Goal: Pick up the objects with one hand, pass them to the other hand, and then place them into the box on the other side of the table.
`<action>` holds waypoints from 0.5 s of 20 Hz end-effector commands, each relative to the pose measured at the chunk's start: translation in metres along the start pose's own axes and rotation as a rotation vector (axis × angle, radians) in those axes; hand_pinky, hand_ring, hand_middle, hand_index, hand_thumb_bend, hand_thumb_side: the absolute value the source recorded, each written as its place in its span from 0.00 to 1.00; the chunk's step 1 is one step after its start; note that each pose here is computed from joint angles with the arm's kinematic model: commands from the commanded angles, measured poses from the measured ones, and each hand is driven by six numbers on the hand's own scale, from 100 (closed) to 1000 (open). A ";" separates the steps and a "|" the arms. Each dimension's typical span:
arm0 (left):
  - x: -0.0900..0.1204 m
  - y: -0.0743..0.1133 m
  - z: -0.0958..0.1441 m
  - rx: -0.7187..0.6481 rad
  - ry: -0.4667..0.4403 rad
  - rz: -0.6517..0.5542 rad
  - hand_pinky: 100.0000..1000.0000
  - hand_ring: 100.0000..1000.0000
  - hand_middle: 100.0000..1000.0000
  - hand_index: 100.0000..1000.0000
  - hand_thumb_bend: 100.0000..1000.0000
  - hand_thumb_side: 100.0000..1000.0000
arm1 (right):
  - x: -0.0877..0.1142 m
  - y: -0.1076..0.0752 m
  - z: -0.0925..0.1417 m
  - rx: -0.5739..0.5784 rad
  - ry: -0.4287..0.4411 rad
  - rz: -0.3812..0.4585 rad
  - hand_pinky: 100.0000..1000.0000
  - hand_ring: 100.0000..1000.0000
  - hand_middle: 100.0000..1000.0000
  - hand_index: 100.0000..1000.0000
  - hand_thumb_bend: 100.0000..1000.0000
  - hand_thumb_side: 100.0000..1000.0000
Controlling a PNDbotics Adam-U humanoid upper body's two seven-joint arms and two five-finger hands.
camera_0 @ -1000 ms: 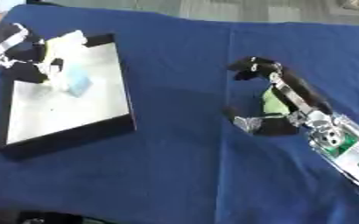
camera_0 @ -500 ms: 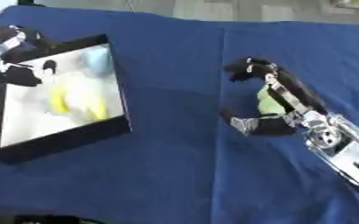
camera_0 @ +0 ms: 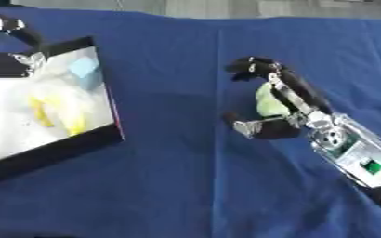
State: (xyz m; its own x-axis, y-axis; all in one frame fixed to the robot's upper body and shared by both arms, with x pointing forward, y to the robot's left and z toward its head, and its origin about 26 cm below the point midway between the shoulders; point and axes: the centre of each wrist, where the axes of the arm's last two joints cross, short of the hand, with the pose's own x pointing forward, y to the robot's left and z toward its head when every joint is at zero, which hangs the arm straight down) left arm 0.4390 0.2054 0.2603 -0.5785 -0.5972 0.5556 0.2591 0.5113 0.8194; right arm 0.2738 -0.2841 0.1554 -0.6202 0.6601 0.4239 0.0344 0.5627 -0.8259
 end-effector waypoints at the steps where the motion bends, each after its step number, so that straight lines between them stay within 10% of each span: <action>1: 0.020 0.018 0.003 0.067 -0.145 0.074 1.00 0.78 0.57 0.73 0.00 0.58 | -0.004 -0.023 0.003 0.030 0.032 0.047 0.75 0.77 0.83 0.84 0.34 0.14; 10: 0.039 0.024 0.013 0.178 -0.307 0.289 1.00 0.82 0.58 0.70 0.00 0.60 | -0.021 -0.069 0.029 0.227 0.130 0.116 0.79 0.80 0.87 0.87 0.36 0.24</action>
State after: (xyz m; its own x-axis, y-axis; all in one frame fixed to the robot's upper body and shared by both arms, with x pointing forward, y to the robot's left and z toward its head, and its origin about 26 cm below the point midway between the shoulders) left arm 0.4189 0.1989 0.2822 -0.6822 -0.2524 0.6863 0.3361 0.7253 0.6009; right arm 0.2625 -0.3444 0.1751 -0.4984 0.7688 0.4007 -0.0997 0.4083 -0.9074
